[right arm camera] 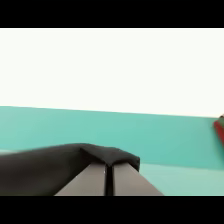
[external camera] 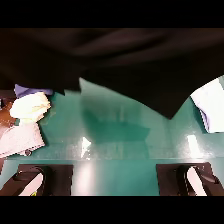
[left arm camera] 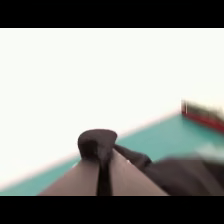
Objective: Fold the shirts.
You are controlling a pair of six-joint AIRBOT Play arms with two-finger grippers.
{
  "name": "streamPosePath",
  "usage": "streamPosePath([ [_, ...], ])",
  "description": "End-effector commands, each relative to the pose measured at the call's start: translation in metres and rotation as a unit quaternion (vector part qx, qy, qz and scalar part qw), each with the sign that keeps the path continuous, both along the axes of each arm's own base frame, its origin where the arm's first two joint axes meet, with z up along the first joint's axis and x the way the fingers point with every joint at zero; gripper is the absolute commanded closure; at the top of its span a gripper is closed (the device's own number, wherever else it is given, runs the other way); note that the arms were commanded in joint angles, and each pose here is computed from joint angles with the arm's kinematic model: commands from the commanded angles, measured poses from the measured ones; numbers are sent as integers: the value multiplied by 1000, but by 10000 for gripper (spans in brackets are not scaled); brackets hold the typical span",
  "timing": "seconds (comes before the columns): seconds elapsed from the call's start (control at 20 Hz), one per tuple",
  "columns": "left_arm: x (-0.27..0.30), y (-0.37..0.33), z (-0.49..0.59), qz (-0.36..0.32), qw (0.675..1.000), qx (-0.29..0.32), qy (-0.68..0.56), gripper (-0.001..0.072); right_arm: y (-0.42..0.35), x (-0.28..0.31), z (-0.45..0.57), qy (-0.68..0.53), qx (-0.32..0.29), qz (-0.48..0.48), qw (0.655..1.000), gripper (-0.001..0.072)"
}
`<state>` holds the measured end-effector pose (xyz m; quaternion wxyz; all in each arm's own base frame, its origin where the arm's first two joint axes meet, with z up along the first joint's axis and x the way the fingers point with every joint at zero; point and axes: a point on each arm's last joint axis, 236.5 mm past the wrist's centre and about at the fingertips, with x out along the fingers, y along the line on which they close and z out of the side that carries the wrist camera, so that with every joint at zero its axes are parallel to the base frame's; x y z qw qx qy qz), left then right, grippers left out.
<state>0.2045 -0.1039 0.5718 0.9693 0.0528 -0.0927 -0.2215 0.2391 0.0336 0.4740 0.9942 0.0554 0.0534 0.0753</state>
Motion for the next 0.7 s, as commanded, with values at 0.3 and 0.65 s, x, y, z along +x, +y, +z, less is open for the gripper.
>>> streamPosePath([
  [0.3,106,19,-167,38,962,32,270,675,-26,64,-131,341,98,40,934,702],
  [0.65,193,12,-456,-5,775,48,631,674,11,118,-372,634,95,107,760,702],
])
